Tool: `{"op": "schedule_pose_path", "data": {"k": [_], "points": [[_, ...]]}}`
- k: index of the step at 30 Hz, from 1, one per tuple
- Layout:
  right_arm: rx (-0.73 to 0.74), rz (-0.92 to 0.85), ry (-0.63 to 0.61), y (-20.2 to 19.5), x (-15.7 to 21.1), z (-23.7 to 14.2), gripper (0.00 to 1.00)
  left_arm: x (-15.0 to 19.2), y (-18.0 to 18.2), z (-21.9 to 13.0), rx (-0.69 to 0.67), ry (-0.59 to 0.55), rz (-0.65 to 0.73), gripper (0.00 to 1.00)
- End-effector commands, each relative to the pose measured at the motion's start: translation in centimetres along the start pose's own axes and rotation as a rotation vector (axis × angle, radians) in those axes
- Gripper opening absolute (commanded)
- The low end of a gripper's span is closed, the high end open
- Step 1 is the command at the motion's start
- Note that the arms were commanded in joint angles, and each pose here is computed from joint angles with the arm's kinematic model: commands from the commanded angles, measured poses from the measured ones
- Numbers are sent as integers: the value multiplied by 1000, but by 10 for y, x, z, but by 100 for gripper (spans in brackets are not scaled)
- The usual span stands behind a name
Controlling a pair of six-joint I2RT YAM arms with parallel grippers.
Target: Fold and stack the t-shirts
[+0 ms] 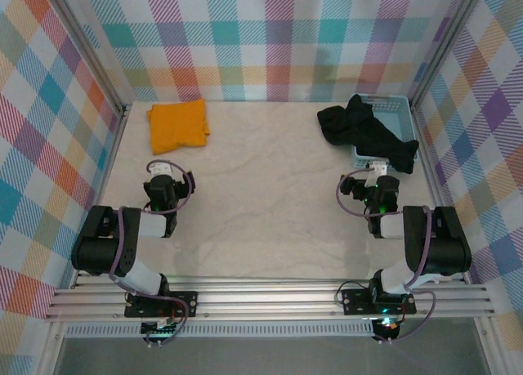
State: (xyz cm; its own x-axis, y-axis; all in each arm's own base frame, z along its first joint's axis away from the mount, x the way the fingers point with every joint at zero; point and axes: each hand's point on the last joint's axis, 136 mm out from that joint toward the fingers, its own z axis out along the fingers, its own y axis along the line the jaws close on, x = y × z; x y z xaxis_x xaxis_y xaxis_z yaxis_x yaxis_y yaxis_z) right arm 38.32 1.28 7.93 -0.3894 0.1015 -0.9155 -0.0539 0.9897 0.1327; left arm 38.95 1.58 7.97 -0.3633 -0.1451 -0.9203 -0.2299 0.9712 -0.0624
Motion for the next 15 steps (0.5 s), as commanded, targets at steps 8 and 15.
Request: {"op": "schedule_pose_path", "data": {"k": [8, 15], "points": [[8, -42, -23, 4, -16, 7, 100, -2, -5, 0, 3, -6, 40, 100], [9, -48, -20, 4, -17, 8, 100, -3, -5, 0, 2, -9, 40, 100]]}}
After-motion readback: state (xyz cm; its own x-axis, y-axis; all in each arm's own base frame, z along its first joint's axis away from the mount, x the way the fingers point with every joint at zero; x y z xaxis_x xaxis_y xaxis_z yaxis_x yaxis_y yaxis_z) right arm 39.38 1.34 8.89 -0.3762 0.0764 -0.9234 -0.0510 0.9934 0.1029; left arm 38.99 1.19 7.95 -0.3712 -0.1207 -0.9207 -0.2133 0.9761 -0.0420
